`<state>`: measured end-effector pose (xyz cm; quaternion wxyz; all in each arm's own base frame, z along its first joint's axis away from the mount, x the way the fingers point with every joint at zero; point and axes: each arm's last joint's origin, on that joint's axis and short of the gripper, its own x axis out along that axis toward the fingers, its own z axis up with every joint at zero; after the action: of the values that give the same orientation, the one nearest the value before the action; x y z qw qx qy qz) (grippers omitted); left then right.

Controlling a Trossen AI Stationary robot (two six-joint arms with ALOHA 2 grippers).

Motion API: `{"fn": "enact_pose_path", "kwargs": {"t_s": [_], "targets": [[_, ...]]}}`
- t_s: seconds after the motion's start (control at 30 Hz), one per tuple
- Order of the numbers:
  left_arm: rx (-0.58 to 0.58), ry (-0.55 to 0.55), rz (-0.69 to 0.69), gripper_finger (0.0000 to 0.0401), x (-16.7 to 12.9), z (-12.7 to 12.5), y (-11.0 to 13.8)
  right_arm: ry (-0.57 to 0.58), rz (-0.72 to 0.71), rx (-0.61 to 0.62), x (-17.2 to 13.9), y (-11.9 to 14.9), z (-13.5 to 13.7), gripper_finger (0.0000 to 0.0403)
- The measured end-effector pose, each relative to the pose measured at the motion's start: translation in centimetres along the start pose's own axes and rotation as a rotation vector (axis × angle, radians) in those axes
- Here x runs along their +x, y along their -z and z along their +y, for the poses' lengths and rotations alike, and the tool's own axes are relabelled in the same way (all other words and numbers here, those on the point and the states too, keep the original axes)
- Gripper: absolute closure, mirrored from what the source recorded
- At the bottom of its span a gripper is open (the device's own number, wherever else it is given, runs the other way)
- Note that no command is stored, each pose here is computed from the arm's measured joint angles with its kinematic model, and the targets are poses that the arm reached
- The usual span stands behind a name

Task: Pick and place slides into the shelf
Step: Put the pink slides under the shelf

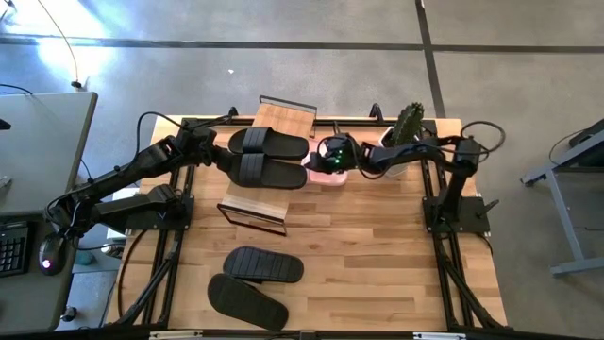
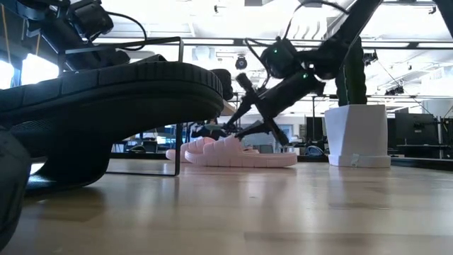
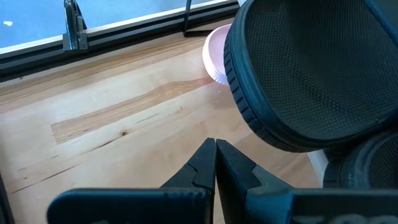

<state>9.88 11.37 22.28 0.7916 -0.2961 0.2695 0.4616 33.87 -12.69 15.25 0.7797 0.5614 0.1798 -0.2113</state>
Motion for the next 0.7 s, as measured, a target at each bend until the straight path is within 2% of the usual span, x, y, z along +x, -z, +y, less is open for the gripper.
{"fn": "enact_pose_path", "kwargs": {"t_s": [0.23,0.33,0.47,0.53,0.63,0.7], "targets": [[0.000,0.001,-0.001,0.0400,0.0,0.0,0.0,0.158,0.061,-0.095,-3.3,0.3,0.7,0.0274],[0.000,0.001,-0.001,0.0400,0.0,0.0,0.0,0.176,0.079,-0.181,-5.4,0.3,1.6,0.0274],[-0.001,0.001,0.000,0.0400,0.0,0.0,0.0,0.179,0.126,-0.439,-8.6,1.0,3.1,0.0276],[-0.001,0.001,0.000,0.0400,0.0,0.0,0.0,0.243,0.139,-0.599,-10.4,1.8,3.6,0.0286],[-0.001,0.001,-0.001,0.0400,0.0,0.0,0.0,0.379,0.160,-0.786,-12.4,3.4,3.8,0.0327],[-0.001,0.001,0.000,0.0400,0.0,0.0,0.0,0.398,0.155,-0.881,-13.1,4.8,4.0,0.0372]]}}
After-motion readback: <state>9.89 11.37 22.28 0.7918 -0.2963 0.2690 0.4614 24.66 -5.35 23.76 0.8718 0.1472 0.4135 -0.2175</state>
